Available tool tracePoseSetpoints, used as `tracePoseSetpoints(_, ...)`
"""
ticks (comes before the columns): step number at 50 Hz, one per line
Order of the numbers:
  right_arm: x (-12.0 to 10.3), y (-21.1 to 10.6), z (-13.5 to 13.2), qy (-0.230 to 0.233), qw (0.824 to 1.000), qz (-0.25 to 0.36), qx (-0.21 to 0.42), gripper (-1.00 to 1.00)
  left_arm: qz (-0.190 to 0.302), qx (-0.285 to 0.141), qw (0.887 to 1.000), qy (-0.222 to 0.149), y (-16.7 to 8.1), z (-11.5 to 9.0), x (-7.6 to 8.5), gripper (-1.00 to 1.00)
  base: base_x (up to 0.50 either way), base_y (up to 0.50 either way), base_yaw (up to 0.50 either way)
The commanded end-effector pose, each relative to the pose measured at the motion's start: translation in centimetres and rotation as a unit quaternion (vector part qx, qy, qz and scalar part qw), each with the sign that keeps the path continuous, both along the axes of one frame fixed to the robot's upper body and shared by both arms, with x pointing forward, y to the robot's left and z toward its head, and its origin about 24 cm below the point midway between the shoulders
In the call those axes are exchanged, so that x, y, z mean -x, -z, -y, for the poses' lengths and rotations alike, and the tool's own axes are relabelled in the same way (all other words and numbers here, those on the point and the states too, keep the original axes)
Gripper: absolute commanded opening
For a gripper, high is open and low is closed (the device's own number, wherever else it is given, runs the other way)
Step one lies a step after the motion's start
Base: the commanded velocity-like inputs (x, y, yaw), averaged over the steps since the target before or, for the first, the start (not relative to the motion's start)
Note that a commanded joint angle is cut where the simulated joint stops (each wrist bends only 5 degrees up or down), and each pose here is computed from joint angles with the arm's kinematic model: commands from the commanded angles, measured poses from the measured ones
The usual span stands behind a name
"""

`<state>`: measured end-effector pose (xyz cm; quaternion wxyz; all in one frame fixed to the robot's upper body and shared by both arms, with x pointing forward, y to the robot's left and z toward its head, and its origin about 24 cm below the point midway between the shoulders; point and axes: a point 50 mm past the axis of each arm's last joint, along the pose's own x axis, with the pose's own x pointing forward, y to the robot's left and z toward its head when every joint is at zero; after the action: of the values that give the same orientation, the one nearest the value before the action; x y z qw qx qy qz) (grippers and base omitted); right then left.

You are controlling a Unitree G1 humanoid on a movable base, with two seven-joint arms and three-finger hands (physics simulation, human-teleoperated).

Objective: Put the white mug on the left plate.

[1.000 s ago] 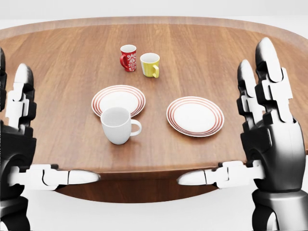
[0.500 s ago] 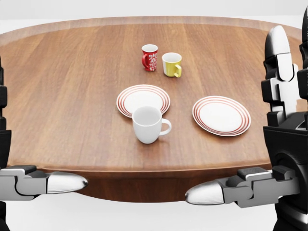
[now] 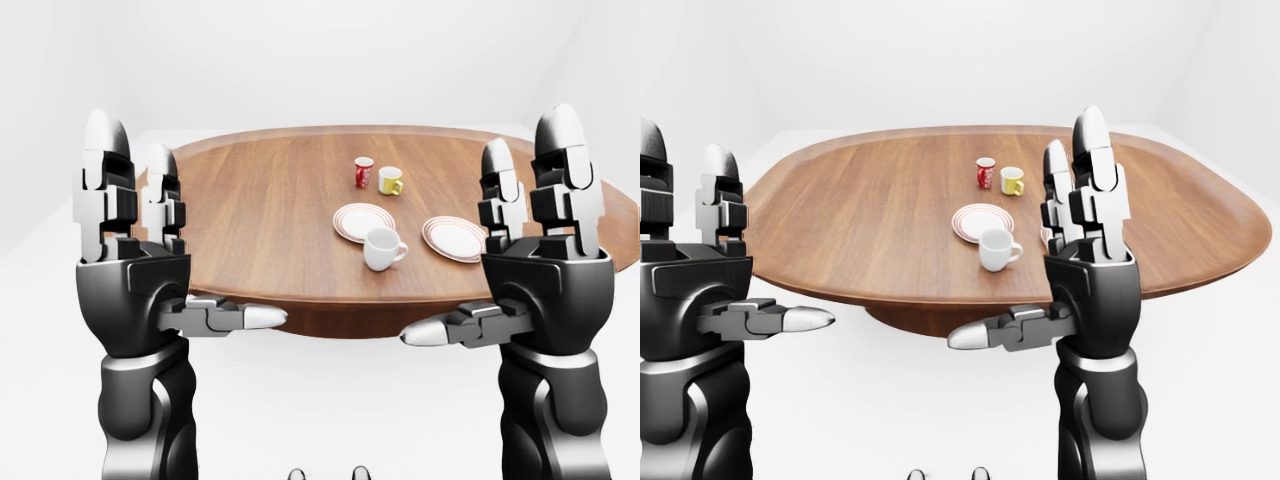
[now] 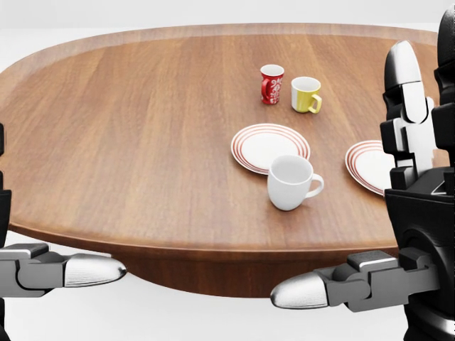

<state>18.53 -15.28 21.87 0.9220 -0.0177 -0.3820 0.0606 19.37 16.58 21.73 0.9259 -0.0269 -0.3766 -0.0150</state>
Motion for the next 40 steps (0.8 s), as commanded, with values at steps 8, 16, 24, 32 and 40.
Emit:
tracePoseSetpoints(8,-0.1,0.3,-0.17,-0.002,1.0,-0.008,0.005,1.0,0.003,0.0,1.0,0.001,-0.11,0.0,0.13,1.0,0.0,0.05,0.0)
tracePoseSetpoints(16,0.25,-0.06,0.09,-0.015,1.0,0.002,-0.013,1.0,0.008,0.001,1.0,0.001,-0.26,-0.03,0.26,1.0,0.17,0.0,0.0)
tracePoseSetpoints(24,0.31,-0.16,0.11,-0.016,1.0,0.005,-0.014,1.0,0.007,0.0,1.0,0.001,-0.23,-0.04,0.26,1.0,0.5,0.0,0.0)
tracePoseSetpoints(32,0.33,-0.17,0.02,-0.018,1.0,0.005,-0.012,1.0,0.007,0.0,1.0,0.0,-0.23,-0.08,0.24,1.0,0.5,0.0,0.0)
tracePoseSetpoints(40,0.42,-0.17,-0.14,-0.021,1.0,0.006,-0.007,1.0,0.005,-0.001,1.0,0.0,-0.17,-0.06,0.22,1.0,0.5,0.0,0.0)
